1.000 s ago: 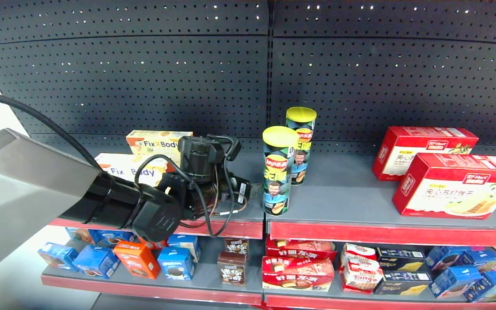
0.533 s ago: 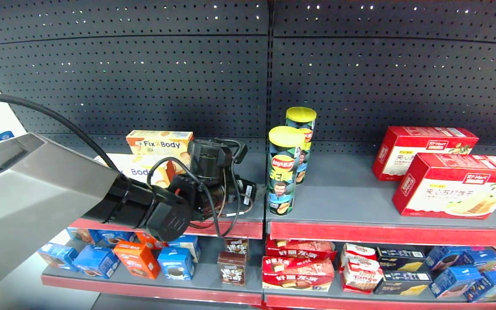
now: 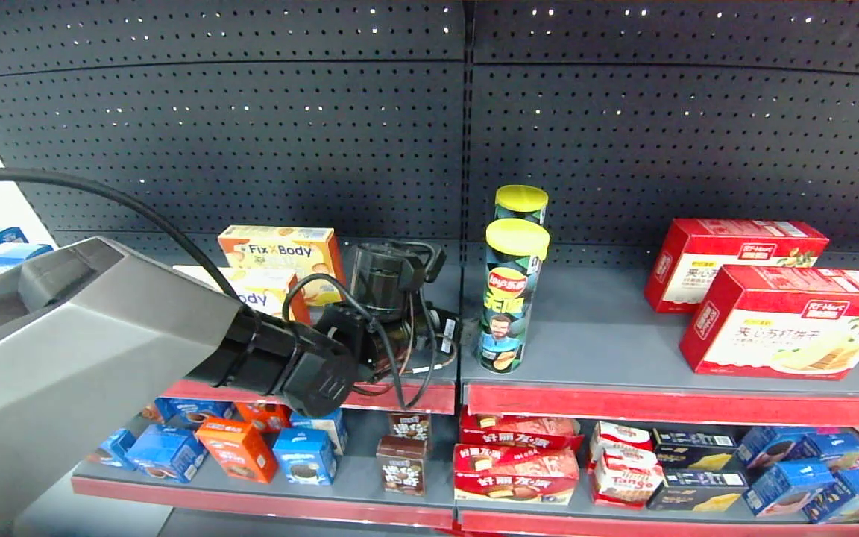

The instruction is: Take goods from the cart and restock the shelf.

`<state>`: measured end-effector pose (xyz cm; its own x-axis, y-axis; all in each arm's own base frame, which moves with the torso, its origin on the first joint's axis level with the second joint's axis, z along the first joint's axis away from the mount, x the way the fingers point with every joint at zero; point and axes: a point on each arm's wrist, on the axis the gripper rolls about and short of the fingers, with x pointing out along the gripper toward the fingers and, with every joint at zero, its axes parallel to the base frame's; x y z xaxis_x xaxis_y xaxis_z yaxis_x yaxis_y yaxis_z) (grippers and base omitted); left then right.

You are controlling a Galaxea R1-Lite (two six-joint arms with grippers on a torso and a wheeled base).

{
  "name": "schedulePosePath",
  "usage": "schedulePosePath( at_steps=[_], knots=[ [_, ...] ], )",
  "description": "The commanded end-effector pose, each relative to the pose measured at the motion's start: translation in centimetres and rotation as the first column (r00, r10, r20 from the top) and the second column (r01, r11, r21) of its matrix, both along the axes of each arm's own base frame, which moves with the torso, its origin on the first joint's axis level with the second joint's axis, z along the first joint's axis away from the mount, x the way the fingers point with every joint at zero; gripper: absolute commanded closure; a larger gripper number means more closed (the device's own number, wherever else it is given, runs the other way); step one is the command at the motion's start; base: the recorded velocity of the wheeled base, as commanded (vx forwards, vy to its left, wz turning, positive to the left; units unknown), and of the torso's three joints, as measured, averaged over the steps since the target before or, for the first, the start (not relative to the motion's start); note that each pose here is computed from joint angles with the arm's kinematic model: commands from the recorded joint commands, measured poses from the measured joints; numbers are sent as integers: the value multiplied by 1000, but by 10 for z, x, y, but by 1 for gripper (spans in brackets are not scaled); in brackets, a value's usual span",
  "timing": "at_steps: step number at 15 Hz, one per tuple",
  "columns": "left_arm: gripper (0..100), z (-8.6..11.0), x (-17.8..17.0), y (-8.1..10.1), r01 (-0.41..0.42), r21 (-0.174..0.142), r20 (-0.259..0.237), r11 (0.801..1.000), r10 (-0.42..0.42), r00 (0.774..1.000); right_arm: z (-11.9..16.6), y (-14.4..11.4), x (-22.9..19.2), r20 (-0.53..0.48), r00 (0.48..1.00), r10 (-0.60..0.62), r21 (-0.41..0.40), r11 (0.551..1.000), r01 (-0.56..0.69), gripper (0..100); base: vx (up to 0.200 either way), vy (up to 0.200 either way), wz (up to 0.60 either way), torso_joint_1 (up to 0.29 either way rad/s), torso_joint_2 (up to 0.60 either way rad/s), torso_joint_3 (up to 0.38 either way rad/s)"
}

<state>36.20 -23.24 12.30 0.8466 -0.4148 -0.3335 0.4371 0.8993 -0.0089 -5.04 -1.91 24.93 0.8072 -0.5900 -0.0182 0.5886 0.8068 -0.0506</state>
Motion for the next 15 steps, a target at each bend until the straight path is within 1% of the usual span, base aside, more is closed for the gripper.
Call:
schedulePosePath(
  at_steps=[1, 4, 6, 8, 10, 13, 15],
  knots=[
    [0, -1, 1, -2, 2, -1, 1, 1000, -2, 1000, 0, 0, 0, 1, 1000, 1, 0, 1000, -1, 0, 0, 0, 0, 0, 0, 0],
    [0, -1, 1, -2, -1, 0, 1, 1000, 1, 1000, 0, 0, 0, 2, 1000, -1, 0, 1000, 1, 0, 0, 0, 0, 0, 0, 0],
    [0, -2, 0, -2, -24, 8, 2, 1000, 24, 1000, 1, 0, -1, 4, 1000, -1, -1, 1000, 1, 0, 0, 0, 0, 0, 0, 0],
    [0, -10, -5, -1, -39, 36, -19, 999, 39, 999, 1, 0, -1, 8, 1000, -1, 0, 1000, 1, 0, 0, 0, 0, 0, 0, 0],
    [0, -14, -9, -1, -36, 47, -34, 998, 38, 999, 1, 0, -1, 8, 1000, -1, 0, 1000, 1, 0, 0, 0, 0, 0, 0, 0],
    [0, -15, -12, -4, -27, 49, -35, 998, 29, 999, 1, 0, -1, 8, 1000, 1, 0, 1000, -1, 0, 0, 0, 0, 0, 0, 0],
    [0, -15, -16, -11, -11, 48, -35, 999, 12, 999, 1, 0, -1, 10, 1000, 1, 1, 1000, -1, 0, 0, 0, 0, 0, 0, 0]
  ],
)
